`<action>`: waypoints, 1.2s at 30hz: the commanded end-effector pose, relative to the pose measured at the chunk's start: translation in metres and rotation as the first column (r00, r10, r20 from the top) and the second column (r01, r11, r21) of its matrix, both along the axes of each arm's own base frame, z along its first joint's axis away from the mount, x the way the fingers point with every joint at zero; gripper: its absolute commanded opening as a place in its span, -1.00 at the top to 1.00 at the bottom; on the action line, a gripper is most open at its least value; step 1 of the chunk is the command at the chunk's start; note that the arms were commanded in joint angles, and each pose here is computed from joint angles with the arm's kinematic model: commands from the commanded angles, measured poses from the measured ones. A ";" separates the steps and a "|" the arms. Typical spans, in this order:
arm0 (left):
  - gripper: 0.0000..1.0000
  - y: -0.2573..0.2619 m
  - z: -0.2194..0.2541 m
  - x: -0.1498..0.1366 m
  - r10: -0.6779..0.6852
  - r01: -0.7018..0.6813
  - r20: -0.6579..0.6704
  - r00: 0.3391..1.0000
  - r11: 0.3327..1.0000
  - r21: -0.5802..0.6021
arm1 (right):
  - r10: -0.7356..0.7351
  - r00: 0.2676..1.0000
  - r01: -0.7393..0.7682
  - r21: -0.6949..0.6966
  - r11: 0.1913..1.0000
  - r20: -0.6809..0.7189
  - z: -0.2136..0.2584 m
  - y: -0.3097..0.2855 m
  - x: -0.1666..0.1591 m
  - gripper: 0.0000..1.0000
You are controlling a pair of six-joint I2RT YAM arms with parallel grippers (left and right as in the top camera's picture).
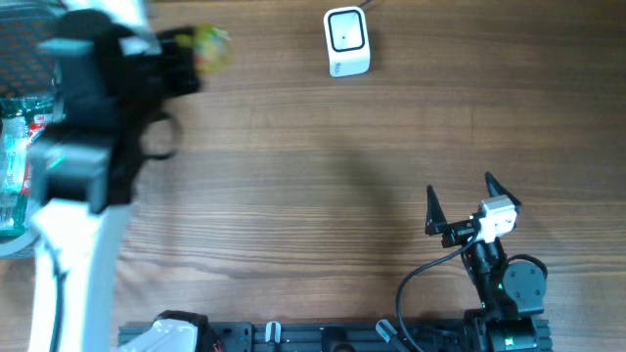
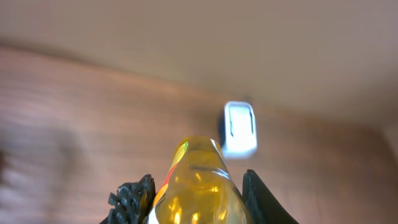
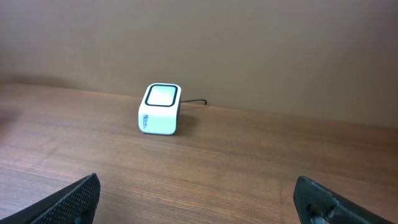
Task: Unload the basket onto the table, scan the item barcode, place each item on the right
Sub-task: 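Lift the yellow oil bottle with the left gripper and place it mid-table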
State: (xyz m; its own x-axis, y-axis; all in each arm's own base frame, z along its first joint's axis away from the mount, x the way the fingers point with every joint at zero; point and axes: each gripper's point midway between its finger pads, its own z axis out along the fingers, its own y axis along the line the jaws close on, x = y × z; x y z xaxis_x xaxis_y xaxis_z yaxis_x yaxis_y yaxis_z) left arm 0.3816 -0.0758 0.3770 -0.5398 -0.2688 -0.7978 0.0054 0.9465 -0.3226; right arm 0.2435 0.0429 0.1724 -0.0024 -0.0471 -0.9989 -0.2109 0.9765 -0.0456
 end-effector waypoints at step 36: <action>-1.00 -0.325 -0.233 -0.064 -0.473 0.580 -0.393 0.789 0.785 0.219 | -0.008 1.000 0.008 0.002 1.000 0.007 0.002 -0.002 0.000 -1.00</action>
